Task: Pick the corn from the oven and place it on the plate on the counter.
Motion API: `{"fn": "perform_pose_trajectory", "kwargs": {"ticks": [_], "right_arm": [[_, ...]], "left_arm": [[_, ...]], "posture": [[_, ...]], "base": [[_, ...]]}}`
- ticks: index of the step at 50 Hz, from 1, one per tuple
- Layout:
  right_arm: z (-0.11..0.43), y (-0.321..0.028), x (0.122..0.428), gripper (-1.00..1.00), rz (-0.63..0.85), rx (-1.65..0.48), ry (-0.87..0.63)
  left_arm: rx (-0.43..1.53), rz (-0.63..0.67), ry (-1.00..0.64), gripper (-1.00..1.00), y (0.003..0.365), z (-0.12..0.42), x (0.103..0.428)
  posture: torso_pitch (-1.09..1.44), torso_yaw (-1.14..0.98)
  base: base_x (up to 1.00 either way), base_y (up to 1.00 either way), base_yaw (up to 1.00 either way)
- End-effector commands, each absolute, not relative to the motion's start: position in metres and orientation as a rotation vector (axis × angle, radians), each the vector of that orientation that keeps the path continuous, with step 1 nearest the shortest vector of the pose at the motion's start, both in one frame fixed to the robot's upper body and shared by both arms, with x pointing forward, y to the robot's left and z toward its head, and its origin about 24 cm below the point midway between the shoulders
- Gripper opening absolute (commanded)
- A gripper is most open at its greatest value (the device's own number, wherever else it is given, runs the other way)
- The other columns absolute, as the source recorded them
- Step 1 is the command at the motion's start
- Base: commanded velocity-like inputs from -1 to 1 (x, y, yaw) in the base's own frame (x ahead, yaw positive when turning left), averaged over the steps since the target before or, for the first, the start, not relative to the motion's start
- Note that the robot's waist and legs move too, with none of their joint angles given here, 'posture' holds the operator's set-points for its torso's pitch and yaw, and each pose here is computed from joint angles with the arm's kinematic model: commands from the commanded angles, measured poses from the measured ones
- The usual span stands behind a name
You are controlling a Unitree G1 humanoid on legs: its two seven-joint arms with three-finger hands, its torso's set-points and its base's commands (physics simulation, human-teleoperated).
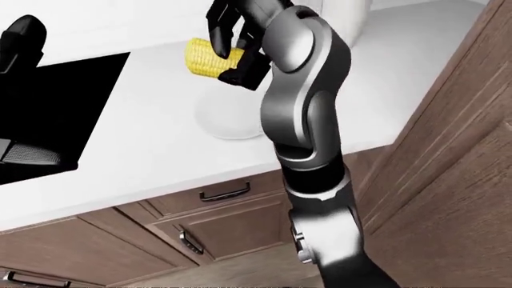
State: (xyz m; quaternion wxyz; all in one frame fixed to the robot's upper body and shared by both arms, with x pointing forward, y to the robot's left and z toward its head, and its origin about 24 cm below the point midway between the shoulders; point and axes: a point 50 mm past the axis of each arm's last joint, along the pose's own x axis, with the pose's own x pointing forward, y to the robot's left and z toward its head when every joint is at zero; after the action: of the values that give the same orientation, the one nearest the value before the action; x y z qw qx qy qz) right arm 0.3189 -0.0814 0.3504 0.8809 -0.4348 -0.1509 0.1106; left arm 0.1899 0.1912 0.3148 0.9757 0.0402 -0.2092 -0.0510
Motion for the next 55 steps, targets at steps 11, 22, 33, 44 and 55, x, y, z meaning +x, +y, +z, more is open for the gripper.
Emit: {"fn": "perform_pose_trajectory", "kwargs": {"ticks": [11,22,33,44,55], "right_arm": [[0.348,-0.072,0.337,-1.00,0.196,-0.993,-0.348],[0.328,-0.069,0.345,-1.00,0.222,-1.018,-0.301],[0.310,-0.067,0.349,-0.92,0.248,-1.019,-0.271],[0.300,-0.067,0.351,-0.56,0.264,-1.044,-0.246],[0.290,-0.071,0.359,-0.27,0.216,-1.077,-0.204]], "left_arm": [[0.065,-0.074,-0.491,1.00,0.199,0.326,0.183],[0.056,-0.071,-0.488,1.00,0.200,0.325,0.184],[0.052,-0.066,-0.488,1.00,0.202,0.327,0.182],[0.052,-0.064,-0.489,1.00,0.204,0.327,0.181],[0.050,-0.057,-0.487,1.00,0.206,0.325,0.182]], "posture": [[0.06,0.00],[0.06,0.00],[0.06,0.00],[0.06,0.00],[0.06,0.00]], "base": [[0.00,0.00,0.00],[0.00,0.00,0.00],[0.00,0.00,0.00],[0.00,0.00,0.00],[0.00,0.00,0.00]]}}
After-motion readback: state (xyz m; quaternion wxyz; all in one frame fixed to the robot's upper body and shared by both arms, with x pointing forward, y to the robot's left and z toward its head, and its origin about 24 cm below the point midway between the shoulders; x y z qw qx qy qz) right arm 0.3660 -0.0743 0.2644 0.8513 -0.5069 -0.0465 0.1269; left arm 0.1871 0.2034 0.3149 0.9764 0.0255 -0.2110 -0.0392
